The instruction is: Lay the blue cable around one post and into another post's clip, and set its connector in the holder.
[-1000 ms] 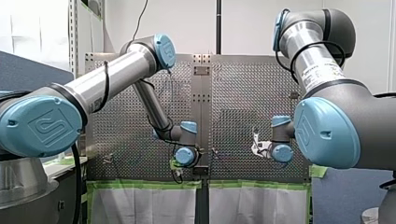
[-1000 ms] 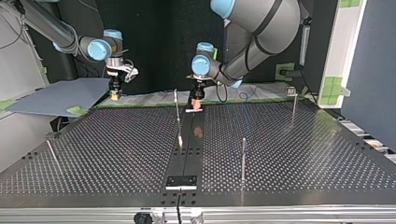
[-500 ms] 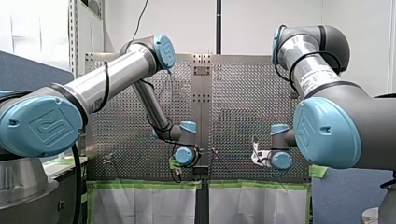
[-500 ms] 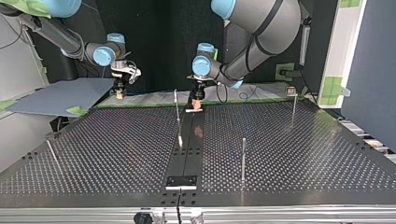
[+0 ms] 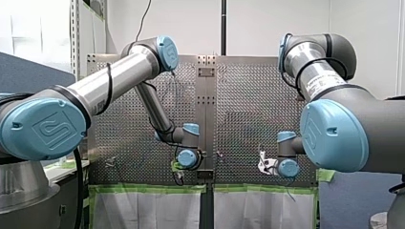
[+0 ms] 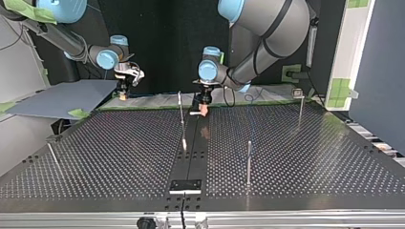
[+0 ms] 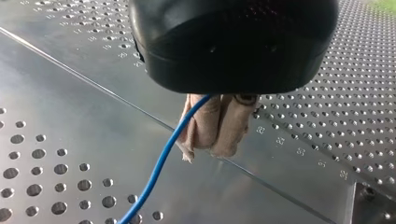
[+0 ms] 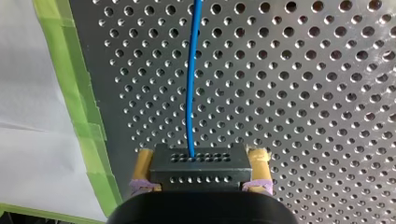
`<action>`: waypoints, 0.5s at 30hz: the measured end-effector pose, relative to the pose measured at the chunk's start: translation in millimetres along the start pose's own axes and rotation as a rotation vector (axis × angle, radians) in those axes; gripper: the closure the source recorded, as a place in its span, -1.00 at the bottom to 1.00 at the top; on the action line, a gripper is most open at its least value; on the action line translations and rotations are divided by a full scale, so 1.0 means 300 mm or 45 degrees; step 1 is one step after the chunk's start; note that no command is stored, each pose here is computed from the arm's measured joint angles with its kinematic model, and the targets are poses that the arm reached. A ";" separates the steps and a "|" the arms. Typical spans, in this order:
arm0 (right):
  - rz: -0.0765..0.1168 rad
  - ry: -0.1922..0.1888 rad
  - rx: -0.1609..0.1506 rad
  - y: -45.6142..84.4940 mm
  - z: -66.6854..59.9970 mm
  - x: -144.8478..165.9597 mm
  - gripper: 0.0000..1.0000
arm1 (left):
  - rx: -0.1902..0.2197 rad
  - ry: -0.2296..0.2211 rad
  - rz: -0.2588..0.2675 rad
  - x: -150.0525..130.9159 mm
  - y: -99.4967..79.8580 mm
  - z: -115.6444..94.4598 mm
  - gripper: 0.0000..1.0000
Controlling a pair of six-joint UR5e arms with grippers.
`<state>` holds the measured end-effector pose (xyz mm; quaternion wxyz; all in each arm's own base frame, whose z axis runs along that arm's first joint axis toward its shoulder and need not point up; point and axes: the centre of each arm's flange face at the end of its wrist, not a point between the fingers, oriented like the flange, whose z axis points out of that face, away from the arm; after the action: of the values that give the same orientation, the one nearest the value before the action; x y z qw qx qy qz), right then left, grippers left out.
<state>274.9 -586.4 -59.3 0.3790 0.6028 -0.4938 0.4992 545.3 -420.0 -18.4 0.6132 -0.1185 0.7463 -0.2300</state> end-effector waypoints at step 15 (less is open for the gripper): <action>0.007 0.022 -0.023 0.037 0.052 0.044 0.60 | -0.020 0.034 0.011 -0.007 -0.002 0.017 0.76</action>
<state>267.9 -606.7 -50.1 0.3874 0.5937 -0.4966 0.5008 550.7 -420.4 -17.0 0.6033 -0.1171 0.7567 -0.2229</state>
